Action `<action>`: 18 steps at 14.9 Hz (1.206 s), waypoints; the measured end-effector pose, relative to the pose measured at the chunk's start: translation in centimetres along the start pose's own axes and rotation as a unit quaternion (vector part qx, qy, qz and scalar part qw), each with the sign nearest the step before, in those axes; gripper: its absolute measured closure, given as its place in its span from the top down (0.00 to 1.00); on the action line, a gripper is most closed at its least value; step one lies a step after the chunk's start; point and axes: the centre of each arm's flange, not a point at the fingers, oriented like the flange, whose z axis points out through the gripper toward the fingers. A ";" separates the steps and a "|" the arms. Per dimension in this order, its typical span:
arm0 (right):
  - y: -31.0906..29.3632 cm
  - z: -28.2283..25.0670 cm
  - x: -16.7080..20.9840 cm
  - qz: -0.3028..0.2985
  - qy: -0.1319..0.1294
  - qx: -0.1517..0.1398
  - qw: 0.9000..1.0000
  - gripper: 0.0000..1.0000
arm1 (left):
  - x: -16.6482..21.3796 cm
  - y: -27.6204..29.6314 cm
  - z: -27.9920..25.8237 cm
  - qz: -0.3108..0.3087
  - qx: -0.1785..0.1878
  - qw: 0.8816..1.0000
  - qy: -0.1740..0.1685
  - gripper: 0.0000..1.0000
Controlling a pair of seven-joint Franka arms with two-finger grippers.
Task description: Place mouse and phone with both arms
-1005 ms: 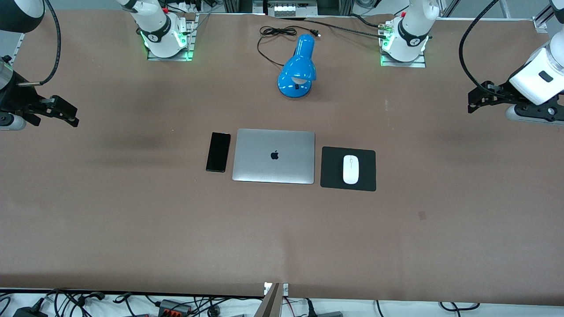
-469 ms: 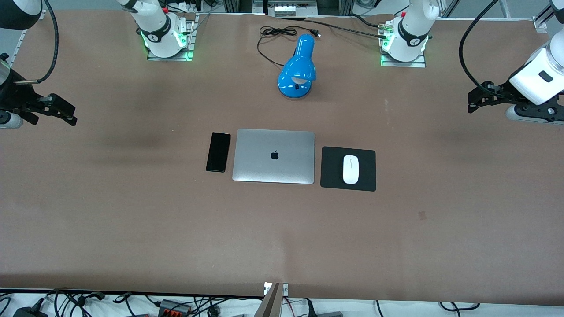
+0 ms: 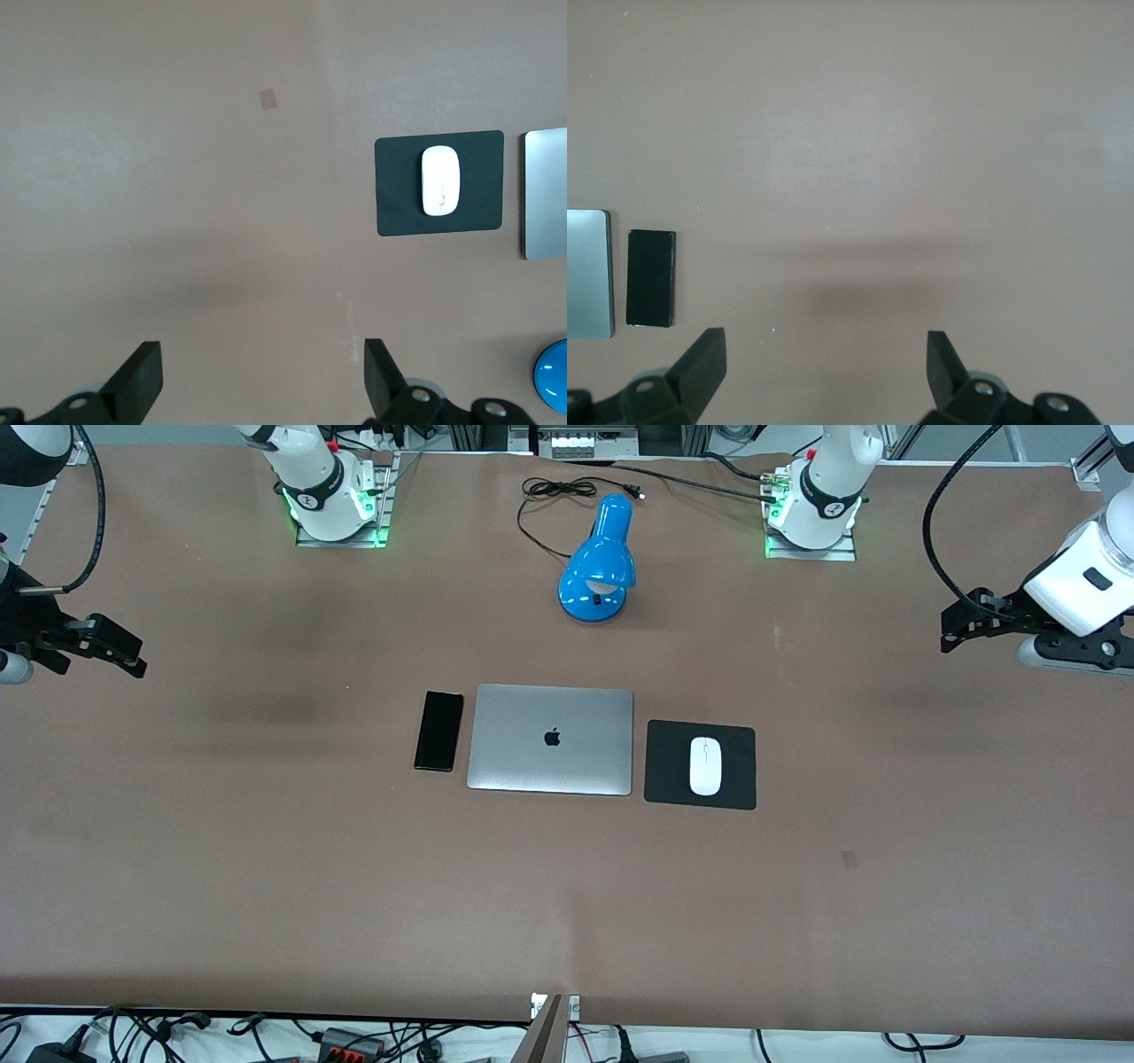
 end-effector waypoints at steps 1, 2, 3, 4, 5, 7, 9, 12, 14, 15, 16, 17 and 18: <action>0.0 0.0 -0.1 0.000 -0.004 0.000 1.000 1.00 | 0.0 0.0 0.0 0.000 0.000 1.000 0.000 1.00; 0.0 -0.1 -0.2 0.000 -0.006 0.000 1.000 1.00 | 0.0 0.0 0.0 0.000 0.000 1.000 0.000 1.00; 0.0 -0.1 -0.3 0.000 -0.006 0.000 1.000 1.00 | 0.0 0.0 0.0 0.000 0.000 1.000 0.000 1.00; 0.1 -0.1 -0.3 0.001 -0.007 0.000 1.000 1.00 | 0.0 0.0 0.0 0.000 0.000 1.000 0.000 1.00; 0.2 -0.1 -0.3 0.001 -0.008 0.000 1.000 1.00 | 0.0 0.0 0.0 0.000 0.000 1.000 0.000 1.00; 0.2 -0.1 -0.3 0.004 -0.008 0.005 1.000 1.00 | 0.0 0.0 0.0 0.000 0.000 1.000 0.000 1.00; 0.2 -0.1 -0.3 0.011 -0.008 0.027 1.000 1.00 | 0.0 0.0 0.0 0.001 0.000 1.000 0.000 1.00; 0.5 -0.1 -0.4 0.016 -0.008 0.035 0.999 1.00 | 0.0 0.0 0.0 0.001 0.000 1.000 0.000 1.00; 0.5 -0.1 -0.4 0.015 -0.009 0.035 0.999 1.00 | 0.0 0.0 0.0 0.001 0.000 1.000 0.000 1.00; 0.5 -0.2 -0.4 0.013 -0.008 0.035 0.999 1.00 | 0.0 0.0 0.0 0.001 0.000 1.000 0.000 1.00; 0.4 -0.4 -0.5 0.012 -0.008 0.035 0.999 1.00 | 0.0 0.0 0.0 0.001 0.000 1.000 0.000 1.00; 0.4 -0.6 -0.6 0.011 -0.007 0.035 0.999 1.00 | 0.0 0.0 0.0 0.001 0.000 1.000 0.000 1.00; 0.4 -0.7 -0.7 0.011 -0.007 0.035 0.999 1.00 | 0.0 0.0 0.0 0.001 0.000 1.000 0.000 1.00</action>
